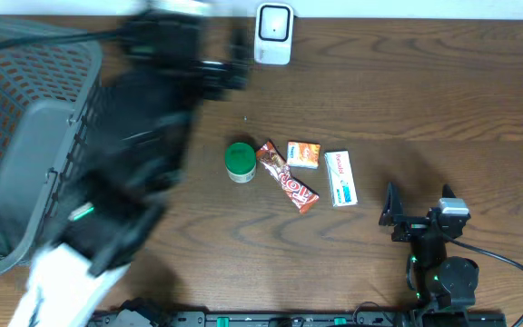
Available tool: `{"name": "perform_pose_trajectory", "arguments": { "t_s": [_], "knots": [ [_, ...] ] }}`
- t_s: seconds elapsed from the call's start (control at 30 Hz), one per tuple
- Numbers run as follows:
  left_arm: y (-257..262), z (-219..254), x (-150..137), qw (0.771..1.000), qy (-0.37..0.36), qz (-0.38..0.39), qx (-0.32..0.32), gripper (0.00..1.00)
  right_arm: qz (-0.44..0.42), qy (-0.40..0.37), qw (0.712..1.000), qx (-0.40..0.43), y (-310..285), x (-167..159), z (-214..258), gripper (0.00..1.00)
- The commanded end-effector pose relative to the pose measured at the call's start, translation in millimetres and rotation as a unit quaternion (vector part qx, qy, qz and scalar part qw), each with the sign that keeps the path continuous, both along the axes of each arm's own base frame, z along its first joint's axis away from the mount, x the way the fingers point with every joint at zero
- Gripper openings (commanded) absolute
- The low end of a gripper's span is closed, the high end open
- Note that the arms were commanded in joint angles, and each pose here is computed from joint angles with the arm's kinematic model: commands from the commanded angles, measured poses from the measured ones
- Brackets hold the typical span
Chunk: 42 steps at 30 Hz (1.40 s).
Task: Scan the item barcode
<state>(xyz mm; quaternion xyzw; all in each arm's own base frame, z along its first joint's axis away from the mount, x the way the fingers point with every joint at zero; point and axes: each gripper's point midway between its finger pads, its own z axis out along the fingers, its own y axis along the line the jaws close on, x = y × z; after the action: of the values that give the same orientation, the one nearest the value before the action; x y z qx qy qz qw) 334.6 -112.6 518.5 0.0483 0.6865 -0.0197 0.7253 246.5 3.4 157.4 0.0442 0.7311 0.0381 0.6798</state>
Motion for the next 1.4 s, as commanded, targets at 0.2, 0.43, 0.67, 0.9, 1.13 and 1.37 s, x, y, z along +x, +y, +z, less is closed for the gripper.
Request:
{"name": "perform_pose_trajectory", "arguments": {
  "t_s": [0.2, 0.43, 0.67, 0.9, 1.13, 1.37],
  "knots": [
    [39, -20, -18, 0.995, 0.051, 0.046, 0.078, 0.98, 0.0, 0.002, 1.0, -0.007, 0, 0, -1, 0.99],
    [36, -24, -12, 0.994, 0.057, 0.046, 0.079, 0.98, 0.0, 0.002, 1.0, -0.007, 0, 0, -1, 0.99],
    [35, -28, -10, 0.994, 0.062, 0.046, 0.082, 0.98, 0.0, 0.002, 1.0, -0.007, 0, 0, -1, 0.99],
    [42, -6, -24, 0.992, 0.023, 0.049, 0.111, 0.98, 0.0, 0.002, 1.0, -0.007, 0, 0, -1, 0.99],
    [69, 18, -53, 0.984, -0.012, 0.092, 0.155, 0.98, 0.0, 0.002, 1.0, -0.007, 0, 0, -1, 0.99],
    [106, 40, -105, 0.983, -0.05, 0.124, 0.128, 0.98, 0.0, 0.002, 1.0, -0.007, 0, 0, -1, 0.99]
  ]
}}
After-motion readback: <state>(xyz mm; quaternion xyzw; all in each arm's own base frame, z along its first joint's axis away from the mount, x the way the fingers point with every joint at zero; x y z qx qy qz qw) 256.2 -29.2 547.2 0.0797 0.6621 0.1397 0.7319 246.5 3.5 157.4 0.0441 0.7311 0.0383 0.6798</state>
